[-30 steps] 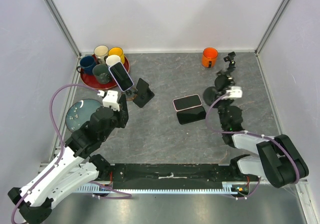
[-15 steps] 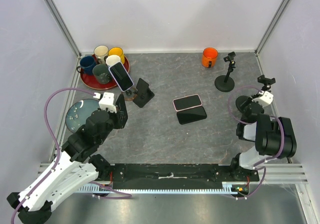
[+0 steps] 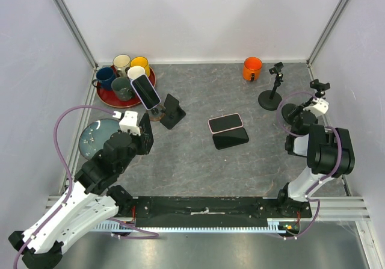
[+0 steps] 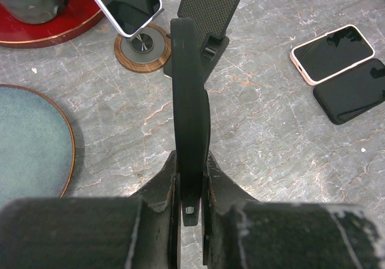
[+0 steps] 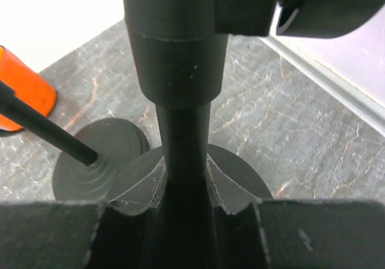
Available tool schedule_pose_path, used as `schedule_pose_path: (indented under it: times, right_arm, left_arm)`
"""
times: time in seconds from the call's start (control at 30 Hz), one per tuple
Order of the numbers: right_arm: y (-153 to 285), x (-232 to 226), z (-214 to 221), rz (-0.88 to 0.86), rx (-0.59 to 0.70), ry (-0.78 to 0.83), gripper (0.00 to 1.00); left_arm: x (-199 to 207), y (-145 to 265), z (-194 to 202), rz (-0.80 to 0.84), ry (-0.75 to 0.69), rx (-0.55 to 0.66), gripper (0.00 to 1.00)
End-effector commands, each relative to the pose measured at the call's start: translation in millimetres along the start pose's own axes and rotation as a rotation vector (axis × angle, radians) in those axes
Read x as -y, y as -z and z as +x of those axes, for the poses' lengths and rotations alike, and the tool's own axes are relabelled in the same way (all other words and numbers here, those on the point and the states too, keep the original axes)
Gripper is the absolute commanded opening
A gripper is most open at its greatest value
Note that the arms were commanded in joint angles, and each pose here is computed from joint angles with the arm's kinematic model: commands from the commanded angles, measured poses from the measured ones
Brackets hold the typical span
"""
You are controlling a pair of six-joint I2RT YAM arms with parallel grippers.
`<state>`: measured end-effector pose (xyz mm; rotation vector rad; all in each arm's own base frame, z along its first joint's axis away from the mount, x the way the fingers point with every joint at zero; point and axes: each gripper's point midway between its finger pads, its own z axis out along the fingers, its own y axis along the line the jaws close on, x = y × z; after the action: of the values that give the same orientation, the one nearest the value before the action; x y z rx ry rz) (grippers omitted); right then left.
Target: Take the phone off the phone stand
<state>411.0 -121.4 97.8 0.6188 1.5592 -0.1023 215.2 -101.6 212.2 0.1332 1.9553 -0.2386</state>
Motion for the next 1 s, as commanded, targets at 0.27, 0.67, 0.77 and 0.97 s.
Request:
schedule_pose_path:
  times: [0.27,0.67,0.77,0.97]
  right_arm:
    - [-5.7,-19.2,-7.7,0.058,0.023,0.091,0.06]
    - [1.0,-16.4,-4.9,0.089,0.012,0.102,0.24]
    - [1.4,-15.3,0.7,0.096,-0.027,0.123,0.3]
    - [5.8,-18.2,-8.7,0.075,0.004,0.128,0.47]
  left_arm:
    - [8.7,0.6,-28.4,0.046,0.014,0.104,0.02]
    - [9.5,3.4,-30.3,0.06,0.021,0.117,0.02]
    - [10.1,3.7,-30.8,0.063,0.022,0.12,0.02]
    - [9.8,5.5,-32.7,0.067,0.028,0.13,0.02]
